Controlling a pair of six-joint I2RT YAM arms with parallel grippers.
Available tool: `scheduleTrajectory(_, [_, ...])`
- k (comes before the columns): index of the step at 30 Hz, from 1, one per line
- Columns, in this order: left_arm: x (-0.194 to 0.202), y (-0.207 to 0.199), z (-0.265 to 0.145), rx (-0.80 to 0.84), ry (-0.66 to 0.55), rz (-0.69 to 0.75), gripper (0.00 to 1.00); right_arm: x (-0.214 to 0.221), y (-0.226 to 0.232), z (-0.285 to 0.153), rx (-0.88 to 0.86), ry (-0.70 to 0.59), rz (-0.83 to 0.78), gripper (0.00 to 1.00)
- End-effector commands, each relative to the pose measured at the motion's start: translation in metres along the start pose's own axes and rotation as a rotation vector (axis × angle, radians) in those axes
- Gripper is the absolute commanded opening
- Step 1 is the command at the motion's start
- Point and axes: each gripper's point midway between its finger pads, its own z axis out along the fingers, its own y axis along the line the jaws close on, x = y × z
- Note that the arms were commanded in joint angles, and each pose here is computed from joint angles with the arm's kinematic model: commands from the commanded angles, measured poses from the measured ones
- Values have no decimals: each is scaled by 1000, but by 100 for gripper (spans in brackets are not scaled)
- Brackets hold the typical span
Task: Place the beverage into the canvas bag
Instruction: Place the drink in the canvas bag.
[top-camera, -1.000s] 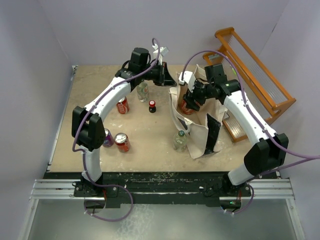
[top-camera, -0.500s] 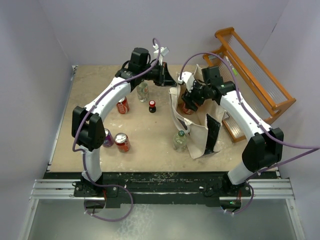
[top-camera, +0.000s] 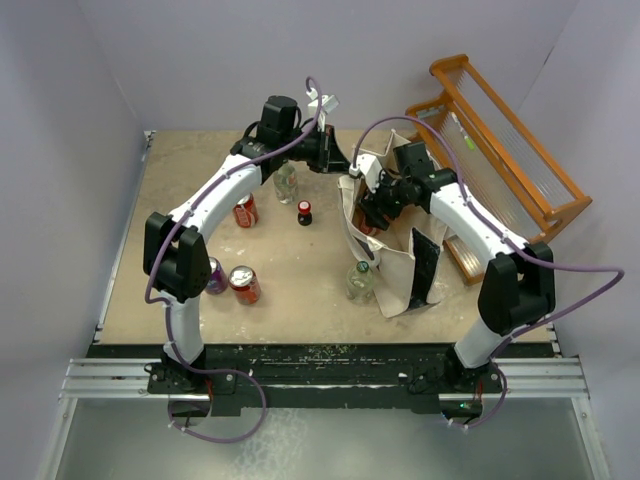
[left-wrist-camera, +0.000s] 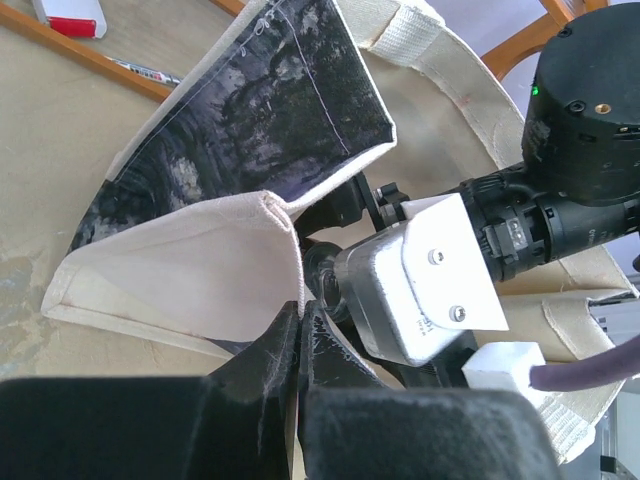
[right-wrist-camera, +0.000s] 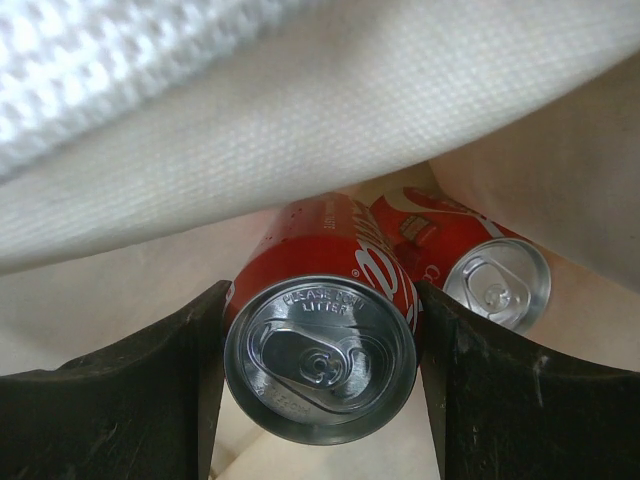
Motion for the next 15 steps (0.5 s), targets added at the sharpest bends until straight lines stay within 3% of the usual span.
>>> scheduleTrajectory(1, [-10,-20,-9,32,-28,59,1,-27,-17,-8,80,-94,-39,35])
scheduleTrajectory(15, [-3,2,-12,-86,-28,51,0,-27,-24,8,128,-155,-10,39])
